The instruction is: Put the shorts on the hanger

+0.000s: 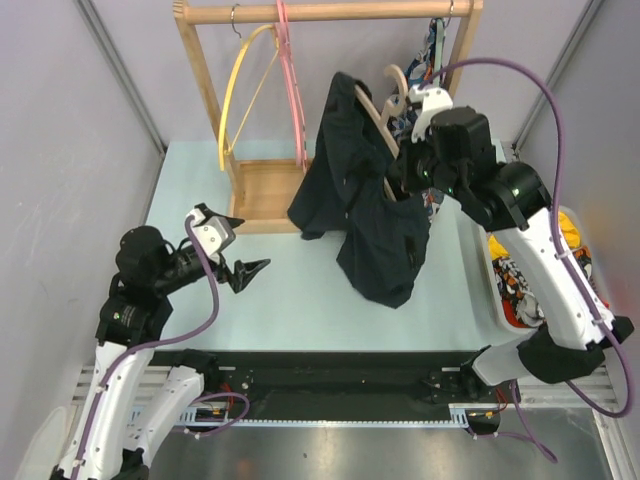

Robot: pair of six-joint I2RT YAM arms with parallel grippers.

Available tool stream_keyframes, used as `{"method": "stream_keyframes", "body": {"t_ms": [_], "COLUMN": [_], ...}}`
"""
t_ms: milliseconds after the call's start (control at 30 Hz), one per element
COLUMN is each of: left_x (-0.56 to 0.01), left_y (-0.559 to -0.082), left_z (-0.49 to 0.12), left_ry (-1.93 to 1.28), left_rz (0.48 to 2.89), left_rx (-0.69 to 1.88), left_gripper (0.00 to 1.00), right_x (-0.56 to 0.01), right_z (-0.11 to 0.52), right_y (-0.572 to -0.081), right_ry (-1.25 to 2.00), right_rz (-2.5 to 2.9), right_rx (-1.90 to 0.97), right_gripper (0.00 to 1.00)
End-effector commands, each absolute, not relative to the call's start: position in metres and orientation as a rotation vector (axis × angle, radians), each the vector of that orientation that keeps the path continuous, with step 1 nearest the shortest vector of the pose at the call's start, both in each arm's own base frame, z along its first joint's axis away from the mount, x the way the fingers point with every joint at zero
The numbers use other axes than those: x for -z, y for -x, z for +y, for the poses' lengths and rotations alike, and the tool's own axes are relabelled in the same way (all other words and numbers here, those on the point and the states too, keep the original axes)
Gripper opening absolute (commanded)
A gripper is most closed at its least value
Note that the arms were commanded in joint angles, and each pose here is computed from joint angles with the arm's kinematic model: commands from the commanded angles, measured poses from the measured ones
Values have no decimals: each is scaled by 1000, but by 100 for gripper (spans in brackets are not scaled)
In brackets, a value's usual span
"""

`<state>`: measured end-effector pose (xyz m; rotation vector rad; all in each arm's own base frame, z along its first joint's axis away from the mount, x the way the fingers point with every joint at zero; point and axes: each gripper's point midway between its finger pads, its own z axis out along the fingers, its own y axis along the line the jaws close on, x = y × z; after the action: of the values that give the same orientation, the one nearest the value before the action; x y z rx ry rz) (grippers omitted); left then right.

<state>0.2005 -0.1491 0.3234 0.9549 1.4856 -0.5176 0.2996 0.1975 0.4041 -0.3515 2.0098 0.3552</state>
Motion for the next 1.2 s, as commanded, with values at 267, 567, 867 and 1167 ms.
{"method": "stream_keyframes", "body": {"t_ms": [267, 567, 867, 1167], "left_x": [-329, -316, -308, -303], "left_y": [-183, -178, -173, -168], "left_z": [-151, -150, -148, -145], "left_ry": [-961, -980, -990, -998], "left_rz": [1411, 1412, 1414, 1414], "left_rx": [535, 535, 524, 507], "left_gripper": [100, 100, 100, 100], "right_x": [-507, -531, -528, -503], "right_z": [190, 186, 181, 176], "right_y": [-390, -428, -462, -492], "right_ry": [113, 105, 74, 65], "right_rz": [1739, 1619, 1581, 1621], "right_rx": [-406, -383, -365, -345], "right_gripper": [0, 0, 0, 0]}}
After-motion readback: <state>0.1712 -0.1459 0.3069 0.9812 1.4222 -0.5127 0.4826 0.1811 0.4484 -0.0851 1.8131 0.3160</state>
